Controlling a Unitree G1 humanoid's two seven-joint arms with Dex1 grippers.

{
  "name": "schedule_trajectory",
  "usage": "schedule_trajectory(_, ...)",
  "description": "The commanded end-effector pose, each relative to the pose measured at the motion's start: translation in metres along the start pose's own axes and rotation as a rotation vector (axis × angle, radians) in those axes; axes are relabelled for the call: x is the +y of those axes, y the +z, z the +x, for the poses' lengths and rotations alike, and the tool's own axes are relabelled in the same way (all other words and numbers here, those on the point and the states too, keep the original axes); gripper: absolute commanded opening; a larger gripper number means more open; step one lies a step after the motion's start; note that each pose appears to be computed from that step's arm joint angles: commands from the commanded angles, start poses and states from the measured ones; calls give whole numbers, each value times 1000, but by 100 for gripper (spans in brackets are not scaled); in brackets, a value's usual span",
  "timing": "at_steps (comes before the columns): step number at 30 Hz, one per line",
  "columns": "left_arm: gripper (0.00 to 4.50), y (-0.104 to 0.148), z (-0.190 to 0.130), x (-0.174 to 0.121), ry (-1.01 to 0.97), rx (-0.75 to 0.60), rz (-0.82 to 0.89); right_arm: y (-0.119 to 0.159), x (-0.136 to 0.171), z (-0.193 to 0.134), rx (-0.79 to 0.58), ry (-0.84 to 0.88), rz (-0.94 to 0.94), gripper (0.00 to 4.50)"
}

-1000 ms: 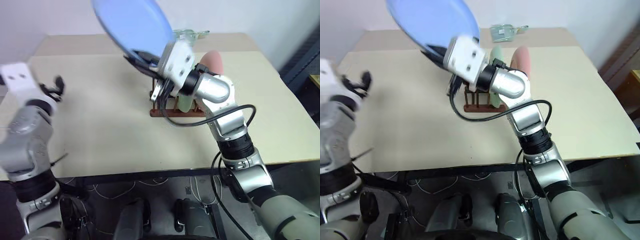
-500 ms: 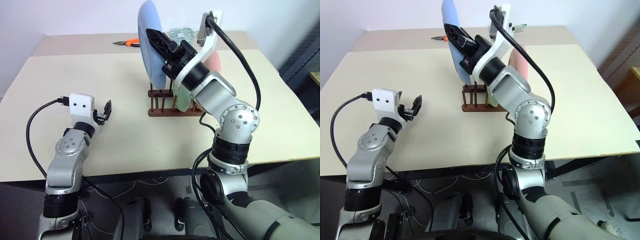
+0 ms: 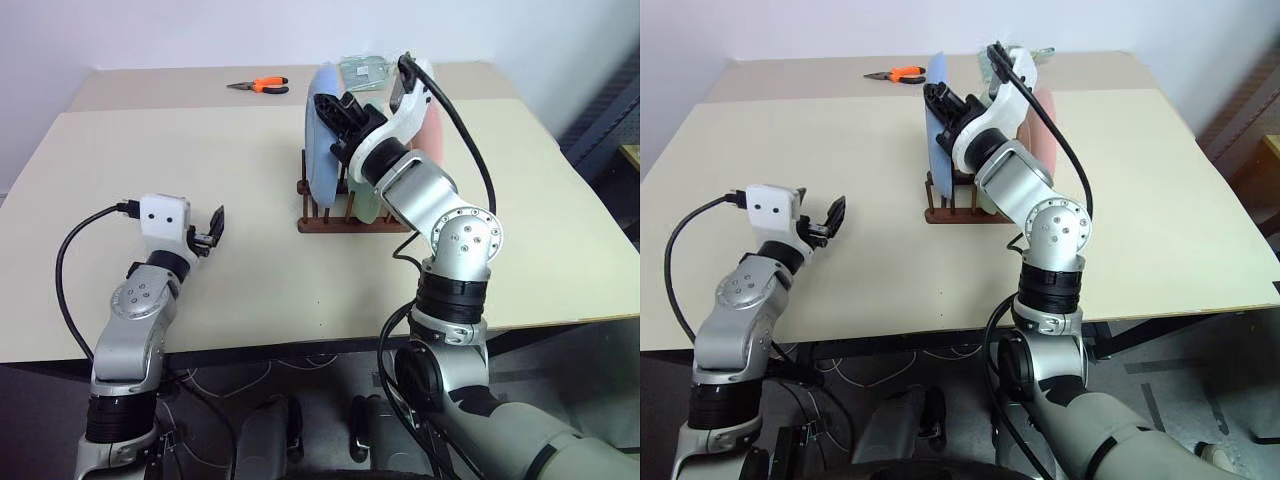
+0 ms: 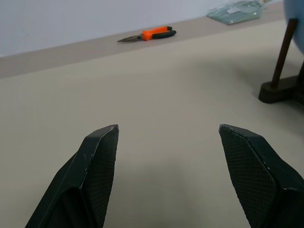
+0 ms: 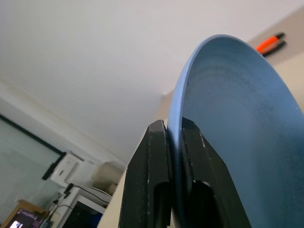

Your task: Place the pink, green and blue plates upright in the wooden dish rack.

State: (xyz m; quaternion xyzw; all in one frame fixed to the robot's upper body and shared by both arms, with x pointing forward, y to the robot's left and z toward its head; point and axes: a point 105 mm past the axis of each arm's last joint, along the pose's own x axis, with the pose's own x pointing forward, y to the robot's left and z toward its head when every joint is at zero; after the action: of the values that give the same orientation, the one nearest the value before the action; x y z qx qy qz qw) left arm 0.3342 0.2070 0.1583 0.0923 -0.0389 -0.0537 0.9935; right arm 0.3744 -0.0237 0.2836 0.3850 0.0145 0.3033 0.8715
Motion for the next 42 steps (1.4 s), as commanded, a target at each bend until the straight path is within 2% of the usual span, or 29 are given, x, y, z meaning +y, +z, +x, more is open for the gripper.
schedule_trajectory(1, 347, 10, -4, -11, -56, -48, 21, 11, 11, 6, -30, 25, -71, 34)
schedule_trajectory(4, 348, 9, -6, -15, -76, -45, 16, 14, 9, 10, -34, 16, -146, 143)
schedule_trajectory(9, 348, 8, -9, -18, -97, -38, 6, 22, 23, 8, -60, 74, -413, 392)
schedule_trajectory(13, 348, 7, -11, -24, -126, -34, 11, 32, 47, -13, -99, 194, -885, 392)
schedule_trajectory(16, 348, 5, -13, -25, -160, -25, 28, 48, 49, -48, -131, 302, -1159, 392)
schedule_trajectory(18, 348, 1, -16, -25, -189, -10, 71, 61, 39, -76, -97, 359, -1142, 392)
schedule_trajectory(20, 348, -4, -19, -24, -225, 13, 99, 77, 14, -106, -19, 330, -1074, 392)
schedule_trajectory(24, 348, -14, -25, -26, -314, 62, 136, 100, -42, -164, 98, 164, -1007, 392)
schedule_trajectory(26, 348, -21, -26, -30, -361, 85, 152, 101, -75, -186, 158, 51, -967, 392)
schedule_trajectory(28, 348, -25, -27, -35, -394, 100, 150, 86, -100, -203, 267, -2, -980, 392)
schedule_trajectory(30, 348, -27, -26, -39, -405, 104, 144, 79, -112, -212, 312, -16, -972, 392)
schedule_trajectory(36, 348, -36, -27, -41, -412, 124, 145, 65, -144, -215, 336, -82, -976, 392)
schedule_trajectory(42, 348, -40, -25, -37, -380, 133, 147, 54, -157, -206, 364, -75, -993, 392)
